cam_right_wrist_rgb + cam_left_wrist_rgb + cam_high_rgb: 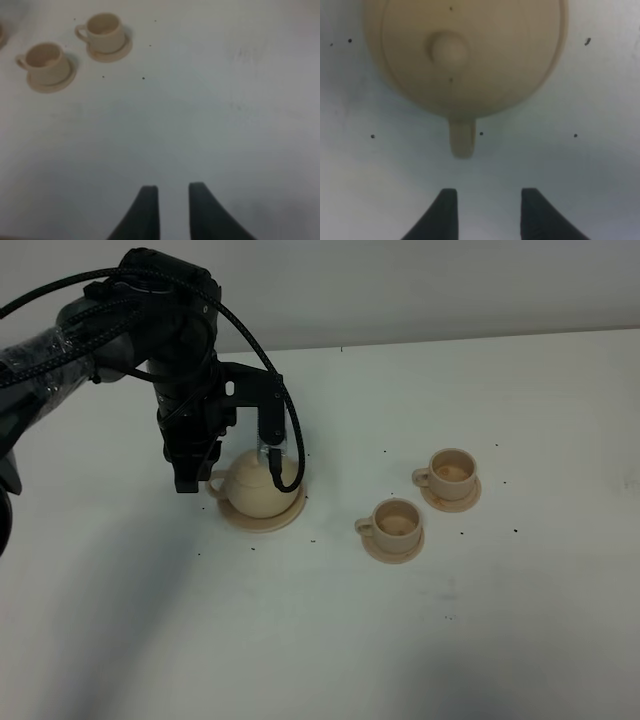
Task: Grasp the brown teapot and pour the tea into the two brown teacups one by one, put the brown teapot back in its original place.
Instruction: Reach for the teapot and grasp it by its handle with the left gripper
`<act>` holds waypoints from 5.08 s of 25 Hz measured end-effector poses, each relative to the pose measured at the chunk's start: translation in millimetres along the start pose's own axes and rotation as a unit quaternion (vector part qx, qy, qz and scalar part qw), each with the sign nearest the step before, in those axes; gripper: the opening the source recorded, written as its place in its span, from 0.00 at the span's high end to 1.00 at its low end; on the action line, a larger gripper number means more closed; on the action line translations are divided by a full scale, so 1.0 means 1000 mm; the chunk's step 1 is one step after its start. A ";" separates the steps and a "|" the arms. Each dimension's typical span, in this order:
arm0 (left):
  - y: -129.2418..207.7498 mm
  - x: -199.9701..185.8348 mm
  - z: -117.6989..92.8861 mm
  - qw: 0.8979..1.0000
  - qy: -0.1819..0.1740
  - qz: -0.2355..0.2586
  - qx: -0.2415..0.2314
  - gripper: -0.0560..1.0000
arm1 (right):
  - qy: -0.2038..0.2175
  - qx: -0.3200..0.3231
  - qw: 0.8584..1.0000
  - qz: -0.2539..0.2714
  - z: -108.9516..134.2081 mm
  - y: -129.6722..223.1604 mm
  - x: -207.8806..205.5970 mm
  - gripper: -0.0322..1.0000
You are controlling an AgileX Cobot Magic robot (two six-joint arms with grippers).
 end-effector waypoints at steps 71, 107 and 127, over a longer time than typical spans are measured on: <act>-0.014 0.042 0.010 1.000 -0.010 0.000 -0.015 0.65 | 0.000 0.000 1.000 0.000 0.000 0.000 0.000 0.75; -0.015 0.048 0.009 1.000 -0.002 0.005 -0.013 0.65 | 0.000 0.000 1.000 0.000 0.000 0.000 0.000 0.74; -0.015 0.045 0.011 1.000 -0.013 -0.002 -0.024 0.65 | 0.000 0.000 1.000 0.000 0.000 0.000 0.000 0.74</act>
Point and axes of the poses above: a point on each arm's last joint axis where the gripper is mounted, x pointing out along that axis toward the gripper, z along the wrist's bending axis when the last joint is at zero, y = z × x, the point moved 2 cm from there along x, pointing out along that axis toward the gripper, and after that the axes turned 10 degrees about -x, right-handed, at the moved point
